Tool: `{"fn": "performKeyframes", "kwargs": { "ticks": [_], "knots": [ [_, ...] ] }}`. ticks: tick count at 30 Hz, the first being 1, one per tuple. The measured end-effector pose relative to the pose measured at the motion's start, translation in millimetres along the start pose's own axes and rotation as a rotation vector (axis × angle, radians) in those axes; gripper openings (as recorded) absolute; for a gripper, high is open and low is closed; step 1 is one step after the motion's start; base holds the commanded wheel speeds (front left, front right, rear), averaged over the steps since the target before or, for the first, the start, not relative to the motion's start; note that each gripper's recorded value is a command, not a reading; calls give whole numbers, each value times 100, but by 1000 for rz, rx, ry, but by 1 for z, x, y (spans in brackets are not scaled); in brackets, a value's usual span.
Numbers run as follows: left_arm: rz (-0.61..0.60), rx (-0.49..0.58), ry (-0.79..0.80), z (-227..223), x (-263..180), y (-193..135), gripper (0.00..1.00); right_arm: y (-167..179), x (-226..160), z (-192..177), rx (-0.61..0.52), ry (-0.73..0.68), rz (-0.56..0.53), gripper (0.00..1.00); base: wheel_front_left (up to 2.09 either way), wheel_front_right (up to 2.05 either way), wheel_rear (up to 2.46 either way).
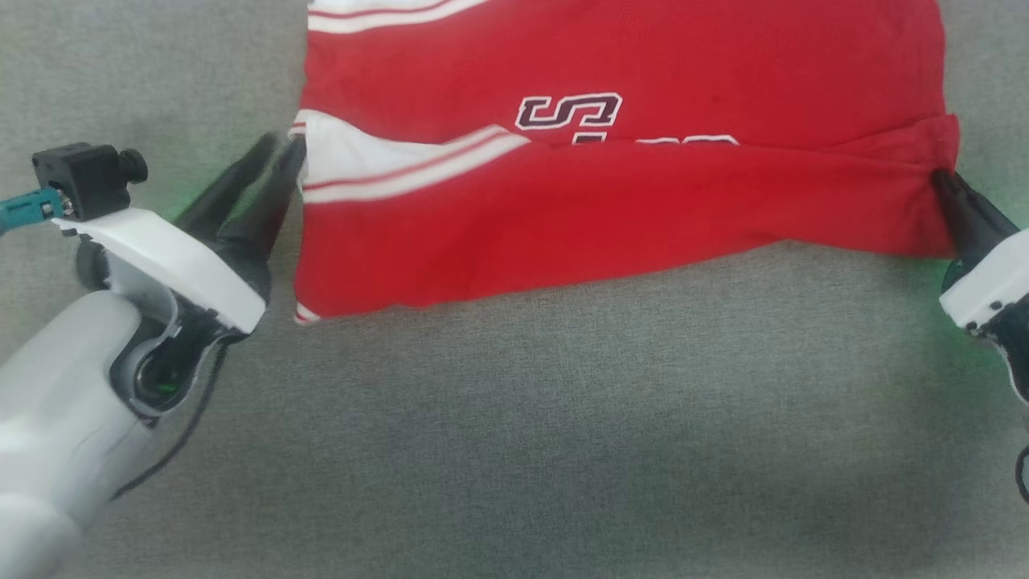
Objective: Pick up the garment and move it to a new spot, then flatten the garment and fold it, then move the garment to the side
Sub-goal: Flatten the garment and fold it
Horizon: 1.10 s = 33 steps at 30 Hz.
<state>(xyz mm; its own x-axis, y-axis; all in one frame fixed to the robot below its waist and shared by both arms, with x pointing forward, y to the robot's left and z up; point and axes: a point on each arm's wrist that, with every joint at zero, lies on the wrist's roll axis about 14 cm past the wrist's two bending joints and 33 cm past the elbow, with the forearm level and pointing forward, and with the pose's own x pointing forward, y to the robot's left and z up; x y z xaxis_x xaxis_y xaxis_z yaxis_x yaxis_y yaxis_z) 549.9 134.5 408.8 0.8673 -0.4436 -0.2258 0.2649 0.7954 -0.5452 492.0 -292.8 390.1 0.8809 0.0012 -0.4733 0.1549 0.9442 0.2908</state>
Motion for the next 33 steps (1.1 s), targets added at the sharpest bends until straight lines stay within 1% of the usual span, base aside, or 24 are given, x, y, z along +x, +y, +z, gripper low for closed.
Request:
{"fn": "performKeyframes", "kwargs": {
  "ticks": [1,2,4,8,10,13,17,19,21,22,27,30,33],
  "knots": [
    [0,29,5,3,-3,1,100,2,-2,1,-10,-4,6,100,0,0,0],
    [-2,81,19,5,-6,2,100,3,-4,2,-18,-9,10,100,0,0,0],
    [-11,254,60,10,-14,6,100,2,-12,5,-29,-22,12,100,0,0,0],
    [-54,394,63,39,-19,-14,100,3,-27,26,-30,-89,24,100,0,0,0],
    [-56,428,74,54,-24,-21,100,4,-36,41,-34,-132,30,100,0,0,0],
    [-58,431,174,55,-36,-33,100,9,-47,57,-36,-182,47,100,0,0,0],
    [-44,349,382,31,-56,-46,100,19,-54,70,-44,-217,78,100,0,0,0],
    [-40,313,475,19,-64,-51,100,23,-54,70,-45,-215,89,100,0,0,0],
    [-41,301,565,2,-70,-54,100,24,-54,68,-48,-212,93,100,0,0,0],
    [-30,277,632,-12,-73,-52,100,25,-54,63,-44,-201,93,100,0,0,0],
    [9,225,768,-48,-75,-36,100,17,-55,54,-42,-178,71,100,0,0,0],
    [21,193,816,-61,-70,-27,100,9,-54,50,-40,-167,50,100,0,0,0],
    [5,152,842,-70,-63,-25,100,0,-54,48,-41,-159,27,100,0,0,0]
  ]
}}
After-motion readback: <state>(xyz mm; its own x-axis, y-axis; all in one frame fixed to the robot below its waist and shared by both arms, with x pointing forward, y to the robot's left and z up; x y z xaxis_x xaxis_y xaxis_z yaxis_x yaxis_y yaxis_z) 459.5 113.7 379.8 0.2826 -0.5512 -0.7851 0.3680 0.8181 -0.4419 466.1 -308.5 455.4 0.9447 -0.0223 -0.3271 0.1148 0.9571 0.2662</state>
